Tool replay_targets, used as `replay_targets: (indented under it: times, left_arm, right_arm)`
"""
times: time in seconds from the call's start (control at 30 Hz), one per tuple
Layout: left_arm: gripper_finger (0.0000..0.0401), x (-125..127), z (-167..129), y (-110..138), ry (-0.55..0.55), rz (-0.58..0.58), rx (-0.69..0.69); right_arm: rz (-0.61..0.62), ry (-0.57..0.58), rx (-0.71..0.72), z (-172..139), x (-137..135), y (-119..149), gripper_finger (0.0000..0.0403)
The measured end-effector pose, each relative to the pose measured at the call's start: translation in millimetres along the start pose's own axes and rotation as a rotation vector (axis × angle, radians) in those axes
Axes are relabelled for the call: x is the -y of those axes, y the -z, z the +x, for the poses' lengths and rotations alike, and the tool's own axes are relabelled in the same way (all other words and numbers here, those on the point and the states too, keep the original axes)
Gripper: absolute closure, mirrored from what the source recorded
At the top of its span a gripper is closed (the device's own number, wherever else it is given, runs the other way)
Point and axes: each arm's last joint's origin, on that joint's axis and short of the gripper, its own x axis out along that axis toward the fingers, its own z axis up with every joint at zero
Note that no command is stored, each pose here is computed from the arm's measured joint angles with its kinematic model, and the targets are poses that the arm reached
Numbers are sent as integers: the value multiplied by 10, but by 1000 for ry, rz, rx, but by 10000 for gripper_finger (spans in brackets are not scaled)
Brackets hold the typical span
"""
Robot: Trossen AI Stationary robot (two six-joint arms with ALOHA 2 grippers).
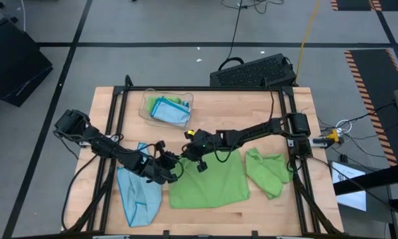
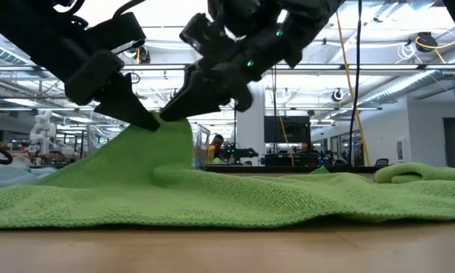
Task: Fold microfiber towels
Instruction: Fold the top green microfiber cloth
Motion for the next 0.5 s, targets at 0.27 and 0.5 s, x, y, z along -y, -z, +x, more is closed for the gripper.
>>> replay_targets:
  times: [0.27,0.5]
  left_arm:
    - [396,1,-1,0,-1,6,1]
    - [390,1,-1,0,-1,16,1]
  right_arm:
    - [-130,167,-116,-35,-181,-102,313]
    - [-63,243,-130,-79,-170,-139,221]
